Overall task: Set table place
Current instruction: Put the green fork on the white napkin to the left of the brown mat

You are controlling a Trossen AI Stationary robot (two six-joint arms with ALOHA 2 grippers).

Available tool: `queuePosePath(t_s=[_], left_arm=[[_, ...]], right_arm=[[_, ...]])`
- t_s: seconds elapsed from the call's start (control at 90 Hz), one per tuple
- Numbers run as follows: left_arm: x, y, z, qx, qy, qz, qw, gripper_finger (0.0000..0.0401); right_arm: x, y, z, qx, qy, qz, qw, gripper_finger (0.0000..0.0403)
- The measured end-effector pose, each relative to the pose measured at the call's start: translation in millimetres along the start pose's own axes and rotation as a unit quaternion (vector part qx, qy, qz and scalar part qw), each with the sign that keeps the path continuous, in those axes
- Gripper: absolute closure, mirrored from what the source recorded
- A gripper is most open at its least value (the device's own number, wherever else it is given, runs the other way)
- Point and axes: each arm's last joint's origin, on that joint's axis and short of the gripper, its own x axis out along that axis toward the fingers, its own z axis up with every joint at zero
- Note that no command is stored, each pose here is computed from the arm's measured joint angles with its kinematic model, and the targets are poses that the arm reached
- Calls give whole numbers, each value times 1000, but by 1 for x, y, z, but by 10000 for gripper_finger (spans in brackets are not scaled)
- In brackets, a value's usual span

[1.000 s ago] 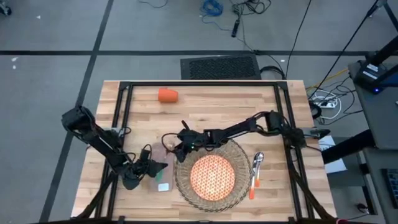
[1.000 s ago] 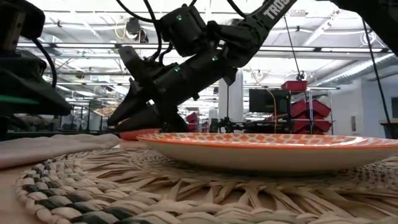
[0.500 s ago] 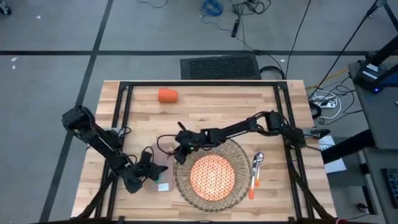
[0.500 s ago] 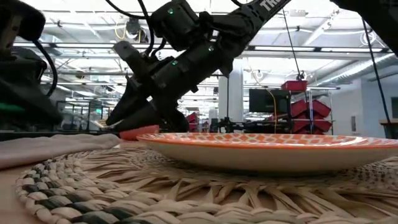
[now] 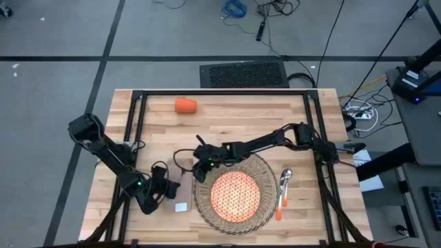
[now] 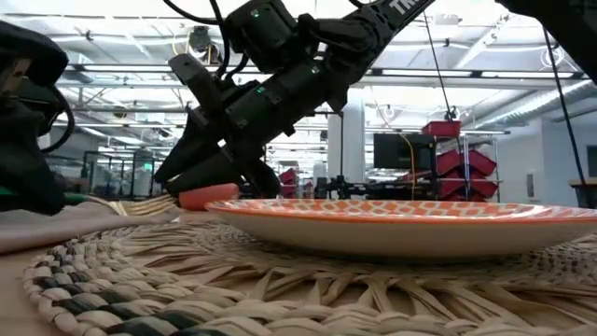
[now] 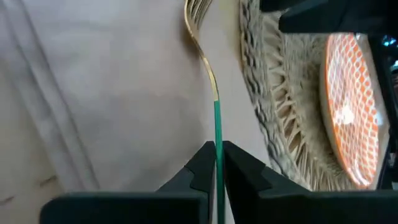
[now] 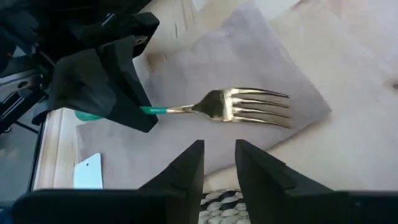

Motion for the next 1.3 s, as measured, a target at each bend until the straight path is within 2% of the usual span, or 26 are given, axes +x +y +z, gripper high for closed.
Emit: queuePosePath(t_s=[0.411, 0.689, 0.9, 0.989, 1.1, 1.178, 1.3], left_arm=[[0, -1, -1, -3, 22, 7, 1000, 273], [-10, -1, 7, 13, 26, 18, 999, 264], [-31, -13, 24, 33, 20, -31, 999, 264], [-40, -17, 30, 54, 28, -54, 997, 264], [-50, -22, 35, 89, 52, -81, 991, 264], [-59, -26, 37, 131, 57, -104, 984, 264], [-76, -42, 39, 198, 36, -150, 968, 264]], right_arm=[[1, 7, -8, -14, 19, 5, 1000, 323], [2, 13, -13, -36, 28, 14, 999, 323], [2, 16, -15, -73, 27, 18, 997, 323], [2, 17, -16, -94, 27, 20, 995, 323], [2, 22, -20, -149, 31, 31, 988, 323], [3, 26, -23, -181, 38, 41, 982, 323], [2, 25, -26, -174, 51, 35, 983, 323]])
